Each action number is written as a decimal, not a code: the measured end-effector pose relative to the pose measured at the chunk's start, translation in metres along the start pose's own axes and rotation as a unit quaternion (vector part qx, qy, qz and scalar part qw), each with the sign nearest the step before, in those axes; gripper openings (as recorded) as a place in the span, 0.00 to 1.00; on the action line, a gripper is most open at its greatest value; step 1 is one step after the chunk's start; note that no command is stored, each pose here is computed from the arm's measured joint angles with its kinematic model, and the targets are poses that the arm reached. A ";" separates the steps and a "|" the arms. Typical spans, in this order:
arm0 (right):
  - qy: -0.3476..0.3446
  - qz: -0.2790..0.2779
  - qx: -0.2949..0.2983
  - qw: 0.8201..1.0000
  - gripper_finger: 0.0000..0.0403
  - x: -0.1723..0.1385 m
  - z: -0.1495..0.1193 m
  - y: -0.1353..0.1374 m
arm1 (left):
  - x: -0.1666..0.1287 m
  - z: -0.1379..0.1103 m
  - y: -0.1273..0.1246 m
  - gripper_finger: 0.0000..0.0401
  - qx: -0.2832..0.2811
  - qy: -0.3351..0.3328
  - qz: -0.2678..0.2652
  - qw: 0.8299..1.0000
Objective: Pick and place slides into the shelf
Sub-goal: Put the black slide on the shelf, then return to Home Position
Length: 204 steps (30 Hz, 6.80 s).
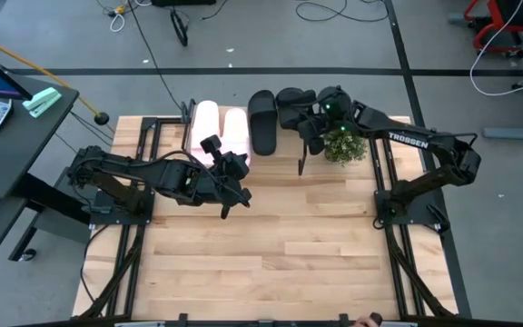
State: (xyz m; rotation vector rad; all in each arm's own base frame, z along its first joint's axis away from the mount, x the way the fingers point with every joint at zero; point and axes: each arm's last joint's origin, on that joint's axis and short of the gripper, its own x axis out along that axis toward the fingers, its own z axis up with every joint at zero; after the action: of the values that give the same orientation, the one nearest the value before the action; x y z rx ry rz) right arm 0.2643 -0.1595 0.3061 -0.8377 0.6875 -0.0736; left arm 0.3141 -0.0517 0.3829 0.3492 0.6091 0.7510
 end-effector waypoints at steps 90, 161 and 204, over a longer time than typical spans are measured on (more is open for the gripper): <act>0.008 0.104 0.180 0.978 0.03 -0.001 0.042 0.039 | 0.018 0.001 0.012 0.03 -0.017 0.017 0.000 1.000; -0.120 -0.018 0.372 0.920 0.00 -0.117 0.052 0.193 | 0.003 -0.187 0.015 0.02 -0.030 -0.316 -0.392 0.863; -0.311 -0.019 0.412 0.856 0.00 -0.107 -0.031 0.190 | 0.061 -0.212 0.083 0.01 -0.082 -0.337 -0.396 0.850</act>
State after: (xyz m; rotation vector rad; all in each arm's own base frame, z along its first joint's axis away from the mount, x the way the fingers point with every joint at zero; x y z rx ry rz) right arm 0.1240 -0.0164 0.2141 -0.0120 -0.0165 -0.1143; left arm 0.1718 0.0667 0.2370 0.1521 -0.0185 -0.1443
